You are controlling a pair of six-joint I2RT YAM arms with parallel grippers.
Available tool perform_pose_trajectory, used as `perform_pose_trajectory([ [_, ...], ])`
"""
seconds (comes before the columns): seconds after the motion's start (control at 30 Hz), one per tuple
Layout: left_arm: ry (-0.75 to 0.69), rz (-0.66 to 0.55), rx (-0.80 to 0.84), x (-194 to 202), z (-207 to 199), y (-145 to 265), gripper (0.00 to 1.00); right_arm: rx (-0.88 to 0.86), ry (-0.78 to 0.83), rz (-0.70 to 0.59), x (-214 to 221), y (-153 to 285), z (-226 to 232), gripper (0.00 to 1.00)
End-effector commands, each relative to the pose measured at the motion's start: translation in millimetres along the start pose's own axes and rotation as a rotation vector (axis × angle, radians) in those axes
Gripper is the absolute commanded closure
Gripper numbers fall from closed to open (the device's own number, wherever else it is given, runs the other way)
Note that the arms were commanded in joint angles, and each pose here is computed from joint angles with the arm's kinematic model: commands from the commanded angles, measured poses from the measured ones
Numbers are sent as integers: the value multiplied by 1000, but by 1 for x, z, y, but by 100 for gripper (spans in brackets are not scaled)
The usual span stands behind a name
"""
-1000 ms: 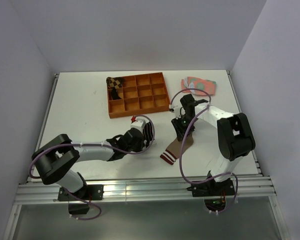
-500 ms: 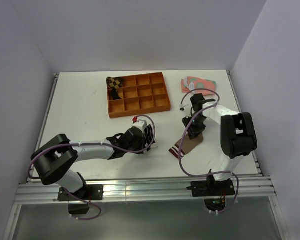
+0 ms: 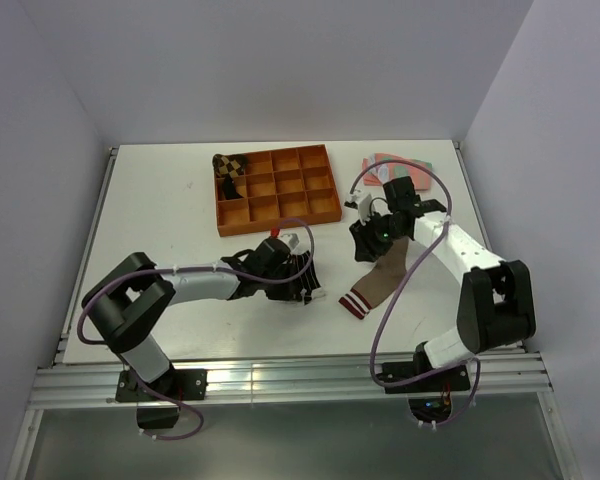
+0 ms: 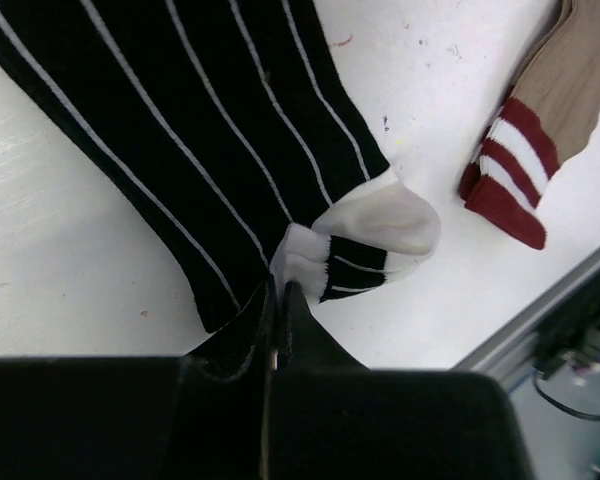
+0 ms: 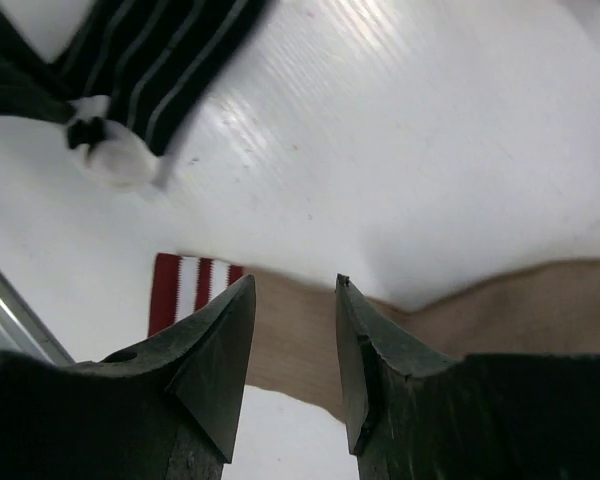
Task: Roll the socks
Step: Move the sock to the center of the board, then roll the sock at the center of the board.
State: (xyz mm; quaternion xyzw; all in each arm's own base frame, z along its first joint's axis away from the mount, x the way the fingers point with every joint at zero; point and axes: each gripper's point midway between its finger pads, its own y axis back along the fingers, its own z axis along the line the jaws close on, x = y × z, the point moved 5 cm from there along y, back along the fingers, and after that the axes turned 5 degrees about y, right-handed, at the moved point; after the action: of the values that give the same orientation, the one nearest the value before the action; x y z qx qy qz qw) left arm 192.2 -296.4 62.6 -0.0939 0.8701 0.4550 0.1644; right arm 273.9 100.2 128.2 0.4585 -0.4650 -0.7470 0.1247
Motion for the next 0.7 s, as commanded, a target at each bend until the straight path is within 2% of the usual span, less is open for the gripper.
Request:
perform_pose_trajectory([
  [0.0, 113, 136, -9, 12, 13, -2, 100, -85, 123, -178, -20, 5, 16, 55],
  [0.13, 158, 191, -8, 14, 21, -6, 100, -53, 277, -284, -22, 10, 30, 55],
  [0.23, 189, 226, -8, 15, 27, -8, 100, 2, 407, -315, -17, 7, 48, 53],
  [0.43, 228, 267, -2, 12, 34, -12, 100, -14, 629, -333, -13, -14, 102, 50],
  [0.53, 240, 282, -1, 11, 36, -14, 100, -7, 693, -328, -12, -22, 111, 46],
  [0.67, 252, 294, 5, 11, 39, -16, 100, 1, 795, -308, -9, -38, 128, 46],
])
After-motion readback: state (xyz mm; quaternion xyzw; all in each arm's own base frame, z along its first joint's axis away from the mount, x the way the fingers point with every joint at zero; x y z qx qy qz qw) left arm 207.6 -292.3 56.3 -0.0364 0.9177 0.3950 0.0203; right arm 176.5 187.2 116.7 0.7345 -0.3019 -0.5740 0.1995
